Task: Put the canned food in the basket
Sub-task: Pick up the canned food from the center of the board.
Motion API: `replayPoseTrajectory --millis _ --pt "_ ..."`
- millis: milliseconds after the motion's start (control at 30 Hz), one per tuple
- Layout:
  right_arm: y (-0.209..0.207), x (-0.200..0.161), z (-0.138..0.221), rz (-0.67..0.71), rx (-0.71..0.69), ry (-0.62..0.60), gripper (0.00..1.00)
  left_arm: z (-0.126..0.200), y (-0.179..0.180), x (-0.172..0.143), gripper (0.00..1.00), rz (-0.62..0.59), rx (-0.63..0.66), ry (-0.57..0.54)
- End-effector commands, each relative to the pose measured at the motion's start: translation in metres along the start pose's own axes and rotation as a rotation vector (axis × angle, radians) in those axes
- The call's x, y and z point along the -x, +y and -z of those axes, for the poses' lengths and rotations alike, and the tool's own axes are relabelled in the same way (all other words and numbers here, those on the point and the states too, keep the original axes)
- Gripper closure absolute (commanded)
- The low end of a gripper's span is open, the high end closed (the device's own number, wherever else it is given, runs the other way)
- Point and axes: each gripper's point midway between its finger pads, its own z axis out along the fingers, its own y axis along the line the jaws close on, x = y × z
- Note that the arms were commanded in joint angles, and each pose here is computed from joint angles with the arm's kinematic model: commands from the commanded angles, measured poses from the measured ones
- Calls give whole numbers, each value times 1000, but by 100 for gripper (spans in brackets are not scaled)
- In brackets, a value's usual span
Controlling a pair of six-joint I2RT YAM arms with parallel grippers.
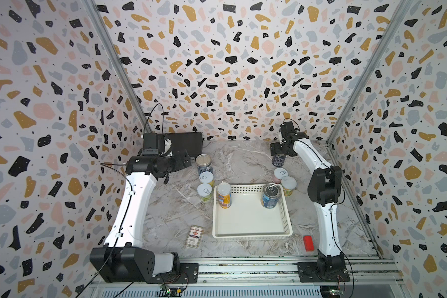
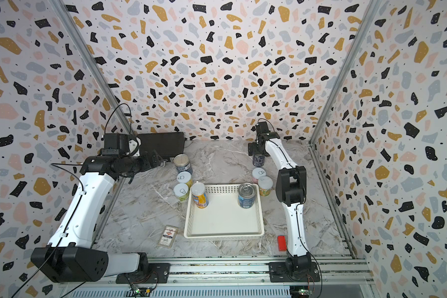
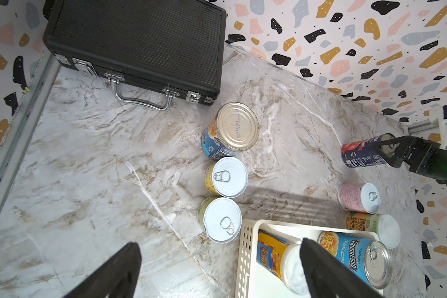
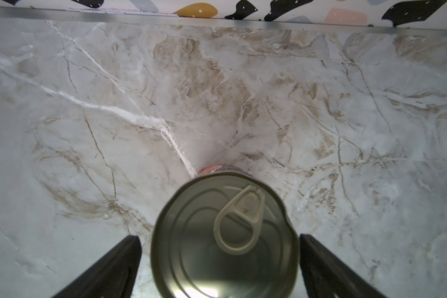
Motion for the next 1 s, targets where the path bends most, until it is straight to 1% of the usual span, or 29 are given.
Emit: replayPoseTrajectory --millis 0,133,167,267,333,467,533,733,800,967 --pt "-9 8 6 -2 -21 -4 0 -3 -1 5 0 6 -18 -20" --pt "-9 10 6 -7 -14 -6 0 -4 -2 5 0 6 -23 -16" --pt "-8 11 7 -7 -11 -10 2 -5 -2 4 0 7 -24 -14" --pt "-6 14 8 -9 2 -16 11 -5 -3 5 0 5 -28 -15" --pt "-4 14 9 -11 14 -16 21 -5 -3 4 0 3 -30 -14" --pt "-3 17 16 -25 22 -26 35 -4 -4 5 0 3 -34 -18" --pt "-3 21 26 -34 24 -43 42 -6 -3 5 0 6 -34 -12" --pt "-2 33 59 -77 45 -101 56 -4 -4 5 0 6 -37 -19" --pt "-6 35 72 -90 33 -125 60 -5 -4 5 0 6 -41 -14" --pt "-17 40 108 -117 -8 -190 66 -7 -6 4 0 9 -53 -4"
